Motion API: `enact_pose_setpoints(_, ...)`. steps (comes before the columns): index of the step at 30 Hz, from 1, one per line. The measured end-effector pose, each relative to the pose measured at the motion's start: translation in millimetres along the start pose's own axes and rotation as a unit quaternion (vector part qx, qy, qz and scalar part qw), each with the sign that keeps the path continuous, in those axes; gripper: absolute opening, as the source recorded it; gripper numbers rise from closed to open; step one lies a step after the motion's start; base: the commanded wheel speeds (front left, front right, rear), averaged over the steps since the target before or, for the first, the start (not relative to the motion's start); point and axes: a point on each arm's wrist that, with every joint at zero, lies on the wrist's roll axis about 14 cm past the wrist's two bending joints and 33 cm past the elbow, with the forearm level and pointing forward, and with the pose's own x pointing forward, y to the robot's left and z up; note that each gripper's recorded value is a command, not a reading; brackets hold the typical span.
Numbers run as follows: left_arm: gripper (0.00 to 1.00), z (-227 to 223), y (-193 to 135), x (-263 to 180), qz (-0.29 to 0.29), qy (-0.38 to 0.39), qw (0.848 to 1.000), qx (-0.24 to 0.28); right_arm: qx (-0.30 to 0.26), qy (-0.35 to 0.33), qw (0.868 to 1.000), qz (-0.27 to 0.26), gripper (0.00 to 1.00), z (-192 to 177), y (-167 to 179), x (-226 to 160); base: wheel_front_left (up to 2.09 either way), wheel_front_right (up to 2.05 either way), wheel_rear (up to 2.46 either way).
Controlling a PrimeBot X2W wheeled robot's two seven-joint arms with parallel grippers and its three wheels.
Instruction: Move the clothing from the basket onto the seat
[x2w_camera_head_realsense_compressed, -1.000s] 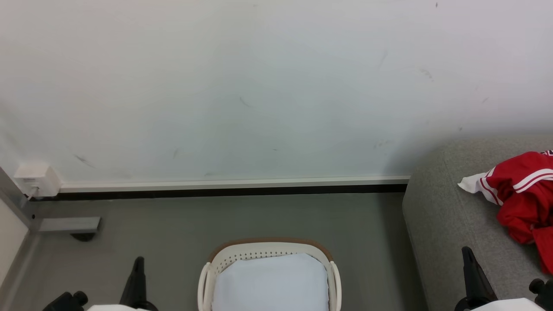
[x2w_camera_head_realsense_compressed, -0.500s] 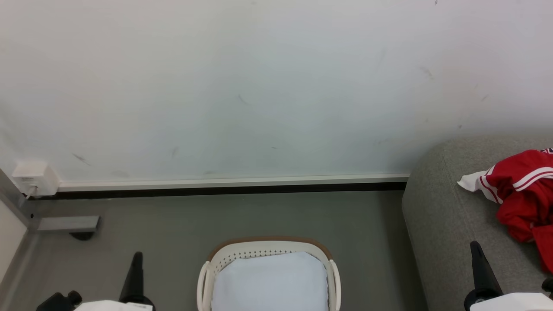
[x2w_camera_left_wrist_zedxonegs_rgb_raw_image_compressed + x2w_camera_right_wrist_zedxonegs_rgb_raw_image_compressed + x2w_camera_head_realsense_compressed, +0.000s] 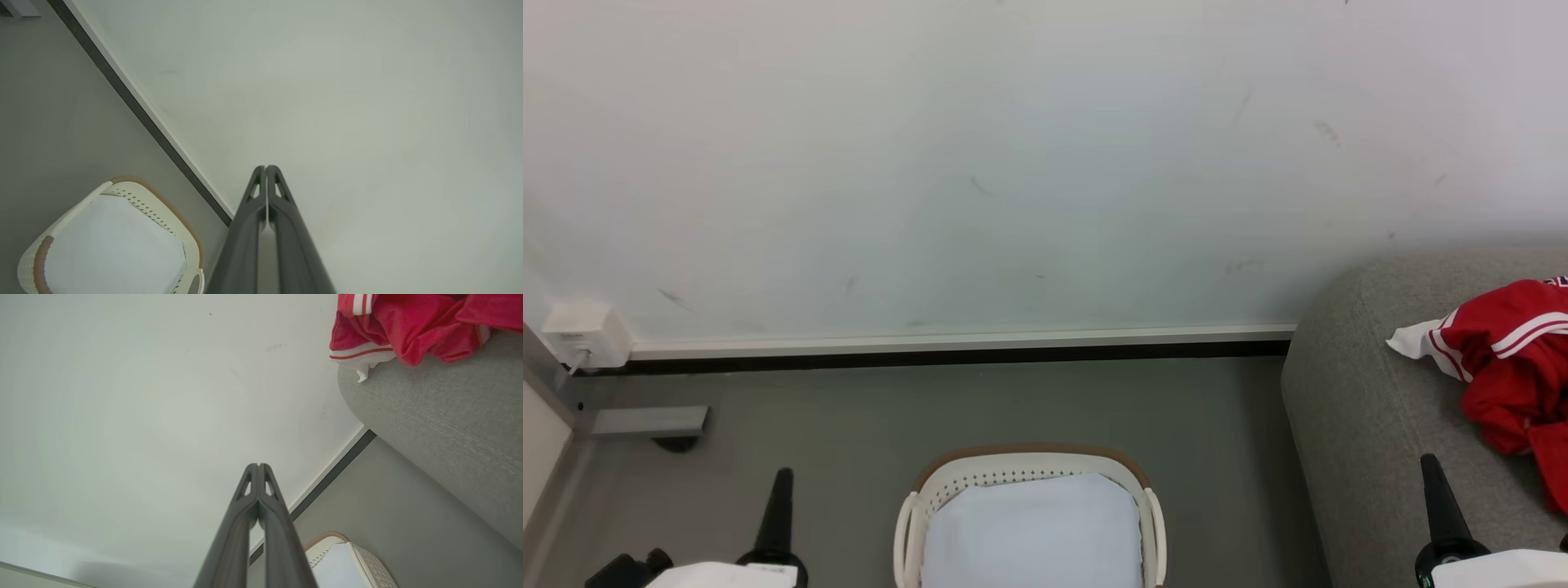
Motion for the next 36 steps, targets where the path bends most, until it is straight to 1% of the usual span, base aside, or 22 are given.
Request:
enact_pose_setpoints(16, 0.00, 0.7, -5.5, 3.5, -0.008, 0.005, 0.997, -0.078, 0.072, -0.007, 0.997, -0.001, 0.00, 7.2, -1.3, 1.1, 0.00, 0.00, 0.00)
enact_pose_setpoints(36, 0.00, 1.6, -12.3, 7.7, -0.020, 0.013, 0.988, -0.154, 0.144, -0.015, 0.989, 0.006, 0.00, 17.0, 1.2, 4.5, 0.00, 0.00, 0.00)
